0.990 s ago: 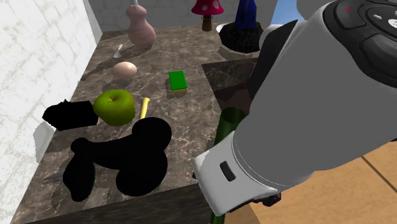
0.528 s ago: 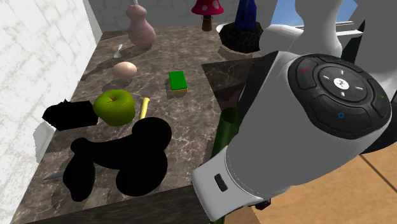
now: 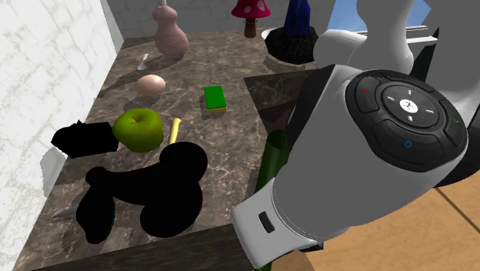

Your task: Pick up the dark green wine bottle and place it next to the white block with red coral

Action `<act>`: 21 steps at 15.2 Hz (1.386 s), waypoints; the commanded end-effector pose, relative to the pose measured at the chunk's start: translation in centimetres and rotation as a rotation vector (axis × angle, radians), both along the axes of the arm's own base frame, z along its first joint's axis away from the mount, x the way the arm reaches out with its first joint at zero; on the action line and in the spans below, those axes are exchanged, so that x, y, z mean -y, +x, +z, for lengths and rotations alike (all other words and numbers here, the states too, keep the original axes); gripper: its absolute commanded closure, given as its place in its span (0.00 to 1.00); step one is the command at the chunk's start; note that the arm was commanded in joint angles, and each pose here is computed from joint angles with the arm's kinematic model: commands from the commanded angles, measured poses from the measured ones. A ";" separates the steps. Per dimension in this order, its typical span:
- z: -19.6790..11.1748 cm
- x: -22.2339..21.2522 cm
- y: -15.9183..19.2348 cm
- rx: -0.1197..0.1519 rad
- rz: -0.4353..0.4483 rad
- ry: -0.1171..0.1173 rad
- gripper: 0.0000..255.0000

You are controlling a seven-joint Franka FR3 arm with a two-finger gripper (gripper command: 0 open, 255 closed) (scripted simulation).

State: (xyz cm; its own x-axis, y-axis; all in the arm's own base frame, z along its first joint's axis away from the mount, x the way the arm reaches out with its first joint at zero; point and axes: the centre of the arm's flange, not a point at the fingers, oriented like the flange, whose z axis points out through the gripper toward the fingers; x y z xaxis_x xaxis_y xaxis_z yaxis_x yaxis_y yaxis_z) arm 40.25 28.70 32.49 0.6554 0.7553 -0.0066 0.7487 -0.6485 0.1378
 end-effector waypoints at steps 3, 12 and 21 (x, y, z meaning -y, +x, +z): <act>0.0 0.0 0.0 0.000 0.000 0.000 1.00; 1.6 0.0 0.0 0.000 0.000 0.000 1.00; 6.3 0.0 0.0 0.000 0.000 0.000 1.00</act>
